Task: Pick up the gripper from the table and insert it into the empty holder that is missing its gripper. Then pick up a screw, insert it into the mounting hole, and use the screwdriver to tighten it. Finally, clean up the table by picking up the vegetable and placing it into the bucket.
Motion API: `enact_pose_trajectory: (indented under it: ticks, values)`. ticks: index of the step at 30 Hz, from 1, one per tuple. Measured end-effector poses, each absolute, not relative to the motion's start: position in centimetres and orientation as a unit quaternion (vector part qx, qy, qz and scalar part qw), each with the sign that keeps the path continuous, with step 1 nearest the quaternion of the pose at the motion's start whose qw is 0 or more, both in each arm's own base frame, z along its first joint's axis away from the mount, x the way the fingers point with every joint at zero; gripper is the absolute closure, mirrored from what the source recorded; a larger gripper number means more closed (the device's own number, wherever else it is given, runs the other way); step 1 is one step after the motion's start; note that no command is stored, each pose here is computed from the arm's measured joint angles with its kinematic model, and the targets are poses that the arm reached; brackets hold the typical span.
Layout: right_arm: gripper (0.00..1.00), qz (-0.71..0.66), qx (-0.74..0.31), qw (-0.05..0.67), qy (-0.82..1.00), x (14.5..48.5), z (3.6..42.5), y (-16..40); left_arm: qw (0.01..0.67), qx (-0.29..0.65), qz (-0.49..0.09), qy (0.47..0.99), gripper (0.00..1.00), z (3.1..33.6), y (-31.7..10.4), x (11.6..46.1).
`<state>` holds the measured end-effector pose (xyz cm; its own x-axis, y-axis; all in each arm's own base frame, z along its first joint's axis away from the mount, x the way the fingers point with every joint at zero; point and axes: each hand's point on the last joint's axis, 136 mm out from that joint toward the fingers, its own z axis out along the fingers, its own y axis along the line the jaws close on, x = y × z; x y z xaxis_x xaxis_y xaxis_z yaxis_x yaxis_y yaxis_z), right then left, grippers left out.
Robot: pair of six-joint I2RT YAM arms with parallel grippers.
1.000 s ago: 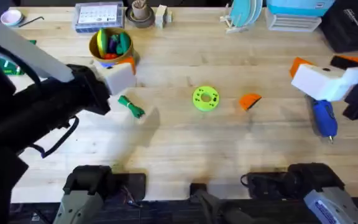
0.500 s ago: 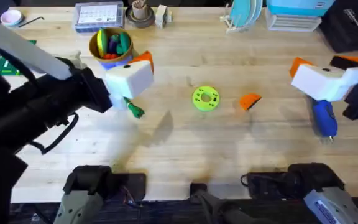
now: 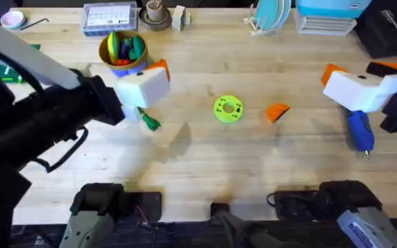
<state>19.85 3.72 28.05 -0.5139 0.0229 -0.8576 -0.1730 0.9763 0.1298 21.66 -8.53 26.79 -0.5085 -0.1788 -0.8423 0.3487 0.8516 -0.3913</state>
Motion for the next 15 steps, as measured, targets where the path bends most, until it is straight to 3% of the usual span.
enact_pose_trajectory:
  ticks: [15]
  values:
    - [0.008, 0.100, -0.043, 0.491, 0.864, 19.9, 28.1, 3.7, 0.630, 0.117, -0.196, 0.742, 0.006, 32.0, -7.6, 23.5]
